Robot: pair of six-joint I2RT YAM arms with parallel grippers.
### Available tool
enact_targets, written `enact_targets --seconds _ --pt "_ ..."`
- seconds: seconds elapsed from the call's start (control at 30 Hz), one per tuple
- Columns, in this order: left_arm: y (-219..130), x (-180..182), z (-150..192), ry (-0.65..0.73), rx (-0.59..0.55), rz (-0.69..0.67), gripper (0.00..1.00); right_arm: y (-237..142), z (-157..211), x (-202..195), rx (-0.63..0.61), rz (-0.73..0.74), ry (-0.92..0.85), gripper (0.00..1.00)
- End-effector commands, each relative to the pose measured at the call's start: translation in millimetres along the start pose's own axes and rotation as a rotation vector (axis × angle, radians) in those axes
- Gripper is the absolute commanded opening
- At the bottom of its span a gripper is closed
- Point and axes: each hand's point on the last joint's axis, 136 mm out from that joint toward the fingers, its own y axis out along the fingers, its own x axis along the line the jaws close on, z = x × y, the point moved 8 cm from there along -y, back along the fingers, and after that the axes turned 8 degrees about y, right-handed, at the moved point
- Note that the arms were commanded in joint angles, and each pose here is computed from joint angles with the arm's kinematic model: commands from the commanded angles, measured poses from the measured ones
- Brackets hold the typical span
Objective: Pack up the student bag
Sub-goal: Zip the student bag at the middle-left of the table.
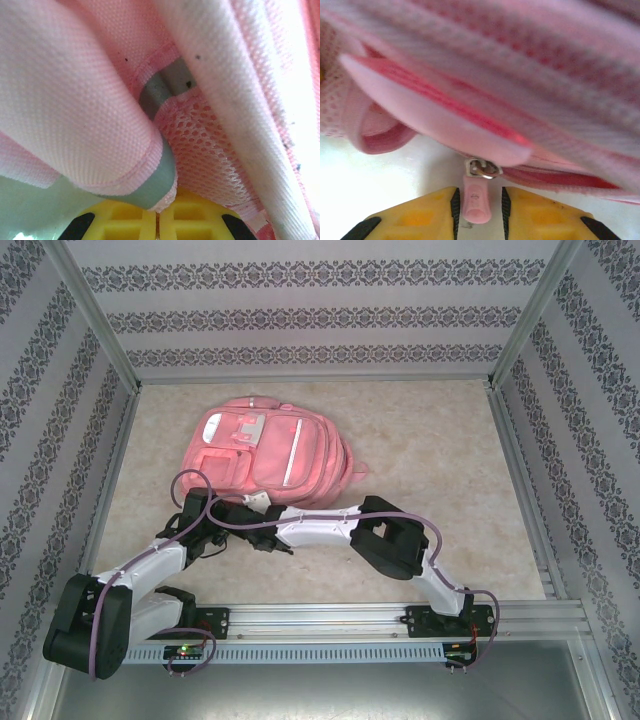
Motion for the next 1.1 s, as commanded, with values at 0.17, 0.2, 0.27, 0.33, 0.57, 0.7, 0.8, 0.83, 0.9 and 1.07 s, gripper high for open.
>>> enact_targets --seconds 0.17,0.2,0.27,0.33,0.57,0.7,0.8,0.83,0.9,1.07 --pt "2.3 11.8 5.2 0.009 0.023 -0.042 0.08 -9.8 0.7 -1.0 -0.067 0.102 -0.068 0.28" --pt "2.4 11.5 5.1 0.01 0.022 -0.041 0.08 -10.2 0.3 -0.7 -0.069 0.1 -0.069 0.28" --pt "2.8 11.3 4.9 0.012 0.022 -0.041 0.08 -8.7 1.7 -0.2 -0.063 0.099 -0.077 0.27" --pt "3.0 10.9 4.8 0.013 0.024 -0.041 0.08 -5.1 3.3 1.5 -0.047 0.086 -0.079 0.27" --pt "4.0 11.0 5.1 0.015 0.032 -0.042 0.08 4.3 5.0 4.0 -0.021 0.058 -0.074 0.3" --pt "3.4 10.2 5.0 0.015 0.032 -0.039 0.08 8.7 4.7 4.5 -0.018 0.048 -0.075 0.24" --pt "3.4 9.7 5.0 0.016 0.034 -0.038 0.08 12.6 3.8 4.0 -0.014 0.05 -0.073 0.26" --pt "3.4 9.8 4.9 0.015 0.034 -0.038 0.08 14.4 3.6 3.5 -0.011 0.056 -0.071 0.28" --pt "3.4 9.7 5.3 0.015 0.037 -0.037 0.08 18.3 2.9 2.8 -0.006 0.058 -0.071 0.27" --pt "2.7 9.4 4.9 0.018 0.035 -0.038 0.08 18.0 -0.5 2.7 -0.019 0.049 -0.072 0.11"
